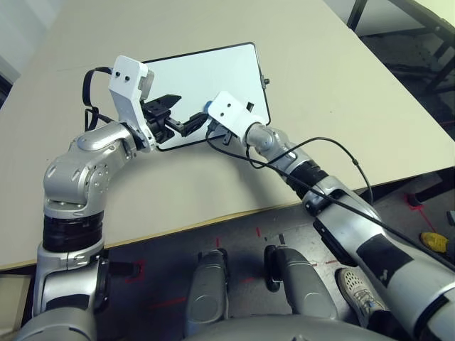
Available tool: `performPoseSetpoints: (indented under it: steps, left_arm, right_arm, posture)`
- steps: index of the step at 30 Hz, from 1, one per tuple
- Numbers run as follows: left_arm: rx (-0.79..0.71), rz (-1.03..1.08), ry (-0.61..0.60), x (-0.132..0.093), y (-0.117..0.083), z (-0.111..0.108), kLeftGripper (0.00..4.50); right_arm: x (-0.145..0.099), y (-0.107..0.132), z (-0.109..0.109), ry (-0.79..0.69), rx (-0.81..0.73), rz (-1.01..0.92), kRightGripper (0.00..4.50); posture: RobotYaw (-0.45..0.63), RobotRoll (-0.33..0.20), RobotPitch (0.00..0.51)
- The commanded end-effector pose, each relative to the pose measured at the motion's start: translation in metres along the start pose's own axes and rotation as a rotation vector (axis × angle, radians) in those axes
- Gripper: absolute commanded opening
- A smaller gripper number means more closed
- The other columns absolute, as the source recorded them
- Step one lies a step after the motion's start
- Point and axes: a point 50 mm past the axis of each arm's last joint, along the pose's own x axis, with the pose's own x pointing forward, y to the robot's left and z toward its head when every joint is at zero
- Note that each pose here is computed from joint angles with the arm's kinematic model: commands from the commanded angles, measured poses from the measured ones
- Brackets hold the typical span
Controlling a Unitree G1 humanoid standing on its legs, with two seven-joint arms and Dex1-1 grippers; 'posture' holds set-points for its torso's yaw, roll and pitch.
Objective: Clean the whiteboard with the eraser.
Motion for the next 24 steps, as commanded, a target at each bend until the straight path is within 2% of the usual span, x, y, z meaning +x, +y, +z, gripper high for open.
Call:
performPoseSetpoints:
  steps: [1,15,20,24]
  left_arm:
    - [-0.019,0.001,0.0,0.001,0.0,-0.002,4.5]
    - [-0.02,0.007,0.007,-0.002,0.001,-0.004,4.5]
    - [-0.009,0.022,0.036,-0.008,0.007,-0.007,4.5]
    - [0.002,0.036,0.058,-0.013,0.015,-0.008,4.5]
  right_arm:
    - [-0.005,0.003,-0.028,0.156,0.016,0.026,0.8]
    - [-0.011,0.053,-0.022,0.129,0.024,0.286,0.8]
    - [-0.012,0.05,-0.026,0.15,0.022,0.273,0.8]
    - [-0.011,0.035,-0.03,0.169,0.021,0.21,0.8]
  posture:
    - [0.09,0.0,0.195]
    - [0.11,0.0,0.196]
    - [0.11,0.0,0.192]
    - [0.11,0.0,0.186]
